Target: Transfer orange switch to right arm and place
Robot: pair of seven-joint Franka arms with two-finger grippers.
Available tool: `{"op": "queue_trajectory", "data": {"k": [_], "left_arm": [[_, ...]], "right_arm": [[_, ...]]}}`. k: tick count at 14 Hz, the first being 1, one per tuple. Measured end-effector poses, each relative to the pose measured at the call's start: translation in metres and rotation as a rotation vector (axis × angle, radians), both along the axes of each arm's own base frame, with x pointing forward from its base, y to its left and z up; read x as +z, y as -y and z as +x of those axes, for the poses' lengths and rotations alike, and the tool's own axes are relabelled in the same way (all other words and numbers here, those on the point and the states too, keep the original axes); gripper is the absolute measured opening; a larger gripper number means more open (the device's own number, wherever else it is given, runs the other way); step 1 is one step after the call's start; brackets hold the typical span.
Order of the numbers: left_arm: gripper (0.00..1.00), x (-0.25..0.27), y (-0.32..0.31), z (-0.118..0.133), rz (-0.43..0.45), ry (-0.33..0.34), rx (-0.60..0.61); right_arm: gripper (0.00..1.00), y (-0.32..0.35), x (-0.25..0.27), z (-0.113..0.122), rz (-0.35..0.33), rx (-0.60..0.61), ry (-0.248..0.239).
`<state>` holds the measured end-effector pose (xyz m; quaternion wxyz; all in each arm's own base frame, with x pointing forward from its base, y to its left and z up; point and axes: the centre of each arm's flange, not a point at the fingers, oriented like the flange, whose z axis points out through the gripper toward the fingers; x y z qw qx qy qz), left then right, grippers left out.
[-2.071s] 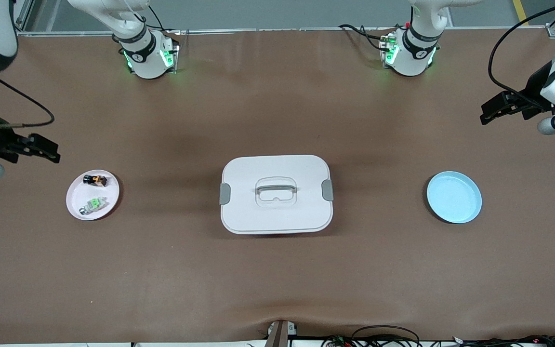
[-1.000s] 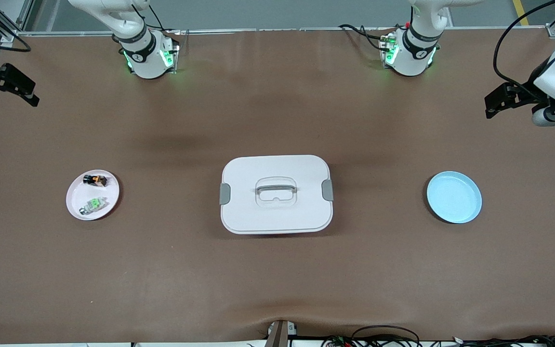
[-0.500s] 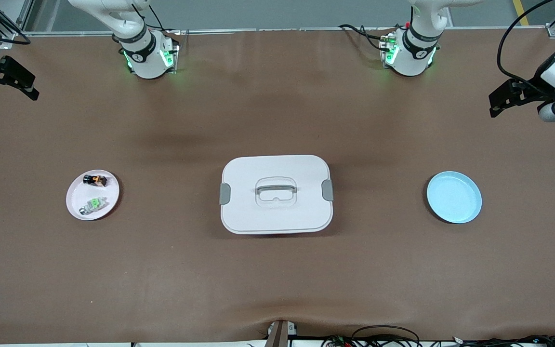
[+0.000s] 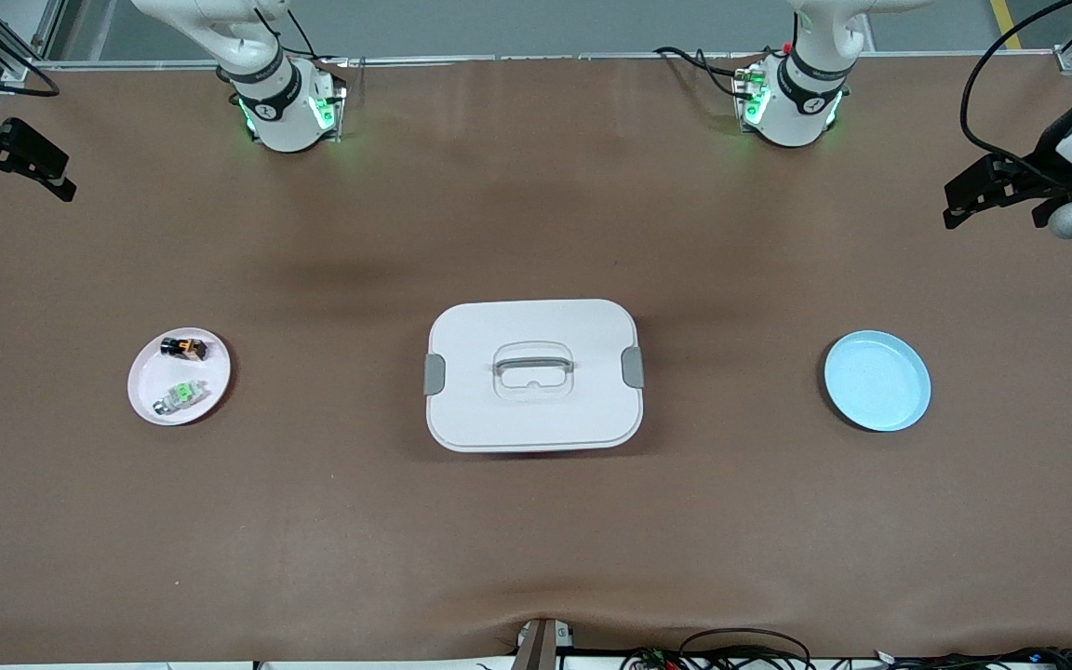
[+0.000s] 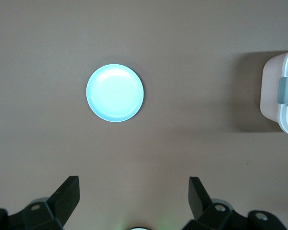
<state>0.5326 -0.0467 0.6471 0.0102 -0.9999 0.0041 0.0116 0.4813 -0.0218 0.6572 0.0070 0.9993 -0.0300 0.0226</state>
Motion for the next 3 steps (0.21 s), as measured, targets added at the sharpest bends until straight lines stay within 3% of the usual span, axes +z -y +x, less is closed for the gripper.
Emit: {"op": "queue_trajectory", "data": {"k": [3], "left_arm": [[1.00, 0.0007, -0.0006, 0.0001, -0.001, 0.001, 0.001]], "right_arm": [[1.00, 0.0001, -0.0001, 0.0001, 0.000, 0.000, 0.000]]}}
